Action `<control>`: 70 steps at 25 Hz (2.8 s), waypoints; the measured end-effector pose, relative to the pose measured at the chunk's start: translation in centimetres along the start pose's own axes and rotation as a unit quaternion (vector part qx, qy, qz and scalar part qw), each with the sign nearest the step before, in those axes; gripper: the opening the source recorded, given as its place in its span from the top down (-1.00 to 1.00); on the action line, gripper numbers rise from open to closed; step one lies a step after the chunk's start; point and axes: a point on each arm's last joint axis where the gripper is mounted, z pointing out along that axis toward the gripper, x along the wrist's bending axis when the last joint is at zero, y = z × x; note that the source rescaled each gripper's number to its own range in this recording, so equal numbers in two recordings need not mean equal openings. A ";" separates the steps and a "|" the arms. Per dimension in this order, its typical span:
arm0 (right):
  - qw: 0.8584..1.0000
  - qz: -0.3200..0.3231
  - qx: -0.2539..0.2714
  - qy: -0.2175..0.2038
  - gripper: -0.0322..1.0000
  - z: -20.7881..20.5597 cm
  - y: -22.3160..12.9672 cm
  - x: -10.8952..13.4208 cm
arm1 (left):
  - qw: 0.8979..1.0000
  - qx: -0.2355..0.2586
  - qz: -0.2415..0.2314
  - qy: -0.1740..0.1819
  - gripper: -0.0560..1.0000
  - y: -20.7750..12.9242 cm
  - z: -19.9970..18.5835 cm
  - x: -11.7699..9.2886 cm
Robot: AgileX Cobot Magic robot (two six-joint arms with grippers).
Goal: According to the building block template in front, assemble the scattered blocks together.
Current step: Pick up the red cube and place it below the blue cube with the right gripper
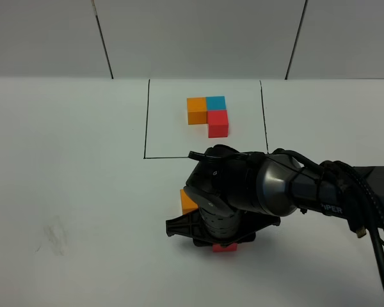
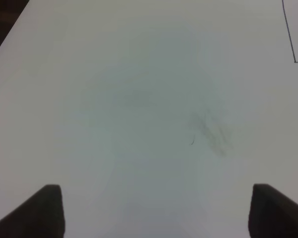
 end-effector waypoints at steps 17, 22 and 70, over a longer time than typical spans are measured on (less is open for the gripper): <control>0.999 -0.020 -0.025 0.020 0.45 0.0 0.5 0.4 | 1.000 0.000 0.000 0.000 -0.33 0.0 0.0 0.0; 0.999 -0.021 -0.028 0.023 0.45 0.0 0.5 0.4 | 1.000 0.000 0.000 0.000 -0.33 0.0 0.0 0.0; 1.000 -0.010 -0.007 -0.019 0.45 0.7 2.0 1.8 | 1.000 0.000 0.000 0.000 -0.33 0.0 0.0 0.0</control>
